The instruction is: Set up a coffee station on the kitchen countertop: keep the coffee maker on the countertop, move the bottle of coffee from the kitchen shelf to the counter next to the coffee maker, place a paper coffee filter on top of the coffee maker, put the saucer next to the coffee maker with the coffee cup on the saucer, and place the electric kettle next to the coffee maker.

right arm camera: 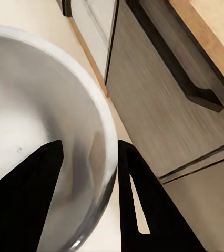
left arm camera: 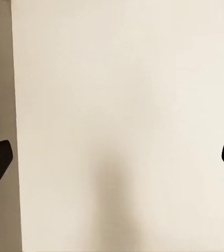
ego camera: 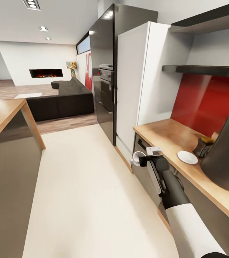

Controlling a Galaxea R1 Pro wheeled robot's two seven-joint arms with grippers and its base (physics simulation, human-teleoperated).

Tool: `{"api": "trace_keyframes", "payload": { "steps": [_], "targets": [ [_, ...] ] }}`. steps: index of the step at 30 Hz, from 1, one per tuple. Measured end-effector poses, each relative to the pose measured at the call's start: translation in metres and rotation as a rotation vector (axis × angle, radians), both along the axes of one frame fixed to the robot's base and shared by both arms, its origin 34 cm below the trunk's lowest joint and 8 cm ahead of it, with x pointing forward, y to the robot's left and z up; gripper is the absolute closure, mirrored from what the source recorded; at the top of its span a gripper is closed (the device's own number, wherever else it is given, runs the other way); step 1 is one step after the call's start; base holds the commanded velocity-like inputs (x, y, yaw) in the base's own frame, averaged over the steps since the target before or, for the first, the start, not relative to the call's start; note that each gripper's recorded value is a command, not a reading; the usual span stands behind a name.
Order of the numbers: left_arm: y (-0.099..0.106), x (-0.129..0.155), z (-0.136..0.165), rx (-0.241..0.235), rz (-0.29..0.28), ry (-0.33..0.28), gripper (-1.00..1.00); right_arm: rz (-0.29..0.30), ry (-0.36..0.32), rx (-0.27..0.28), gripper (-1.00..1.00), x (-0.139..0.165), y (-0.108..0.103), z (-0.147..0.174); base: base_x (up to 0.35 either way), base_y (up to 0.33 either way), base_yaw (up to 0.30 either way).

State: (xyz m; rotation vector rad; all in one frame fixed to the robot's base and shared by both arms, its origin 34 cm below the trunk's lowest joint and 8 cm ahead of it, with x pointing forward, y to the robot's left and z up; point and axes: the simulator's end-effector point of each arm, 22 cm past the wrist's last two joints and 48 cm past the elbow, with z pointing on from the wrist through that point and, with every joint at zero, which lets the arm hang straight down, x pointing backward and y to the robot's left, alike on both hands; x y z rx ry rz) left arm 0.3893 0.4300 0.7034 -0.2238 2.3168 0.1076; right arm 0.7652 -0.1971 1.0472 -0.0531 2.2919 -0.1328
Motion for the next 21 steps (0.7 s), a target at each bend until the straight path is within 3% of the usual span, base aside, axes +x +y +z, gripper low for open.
{"api": "trace_keyframes", "payload": {
  "steps": [16, 21],
  "targets": [
    [-0.0003, -0.0013, -0.0008, 0.000, -0.001, 0.004, -1.00, -0.002, -0.003, 0.000, 1.00, 0.0003, -0.0007, 0.0012, 0.327, 0.173, -0.001],
    [-0.0007, -0.0011, -0.0008, 0.000, -0.003, 0.003, -1.00, -0.002, -0.003, 0.000, 1.00, 0.0001, -0.0007, 0.0011, 0.326, 0.164, -0.134]
  ]
}}
